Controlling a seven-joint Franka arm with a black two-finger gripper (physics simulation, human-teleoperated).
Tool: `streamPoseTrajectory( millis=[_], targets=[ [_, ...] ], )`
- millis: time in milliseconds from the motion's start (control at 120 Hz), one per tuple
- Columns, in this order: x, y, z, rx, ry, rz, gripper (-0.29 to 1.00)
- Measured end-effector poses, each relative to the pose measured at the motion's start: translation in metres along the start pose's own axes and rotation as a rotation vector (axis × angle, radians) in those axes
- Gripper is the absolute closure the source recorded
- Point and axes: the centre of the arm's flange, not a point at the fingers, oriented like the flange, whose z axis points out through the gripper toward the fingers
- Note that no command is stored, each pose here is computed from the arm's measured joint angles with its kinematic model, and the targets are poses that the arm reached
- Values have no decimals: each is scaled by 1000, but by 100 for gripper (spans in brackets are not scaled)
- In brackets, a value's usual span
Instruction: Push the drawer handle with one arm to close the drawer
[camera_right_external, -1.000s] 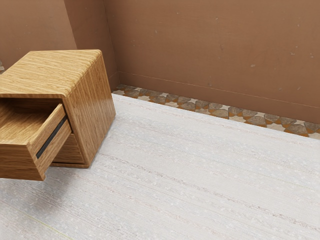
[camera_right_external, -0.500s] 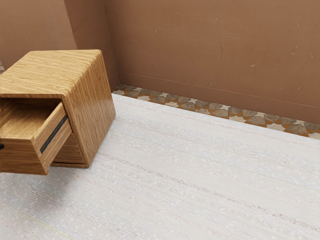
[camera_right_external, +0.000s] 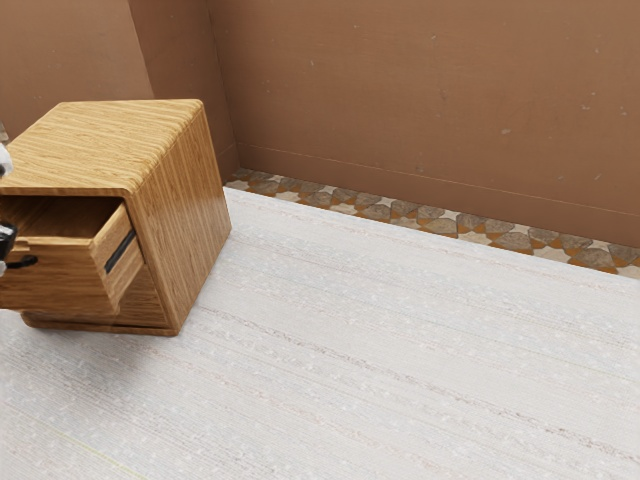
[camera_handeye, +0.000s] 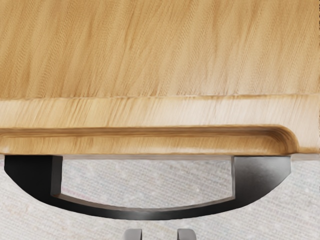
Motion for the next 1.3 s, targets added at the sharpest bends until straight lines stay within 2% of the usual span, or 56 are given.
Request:
streamPoseTrajectory(
  millis=[775,833,975,1058,1175,1242,1300],
  targets=[
    [113,-3,21,-39,96,-4,69],
    [110,-3,16,-44,111,0,71],
    [48,15,-25,-80,146,26,65],
    [28,61,-59,-129,117,69,48],
    [26,226,-134,-205,76,282,28],
    [62,295,-149,-270,18,362,20],
    [113,301,-149,-312,-14,344,16]
  ],
)
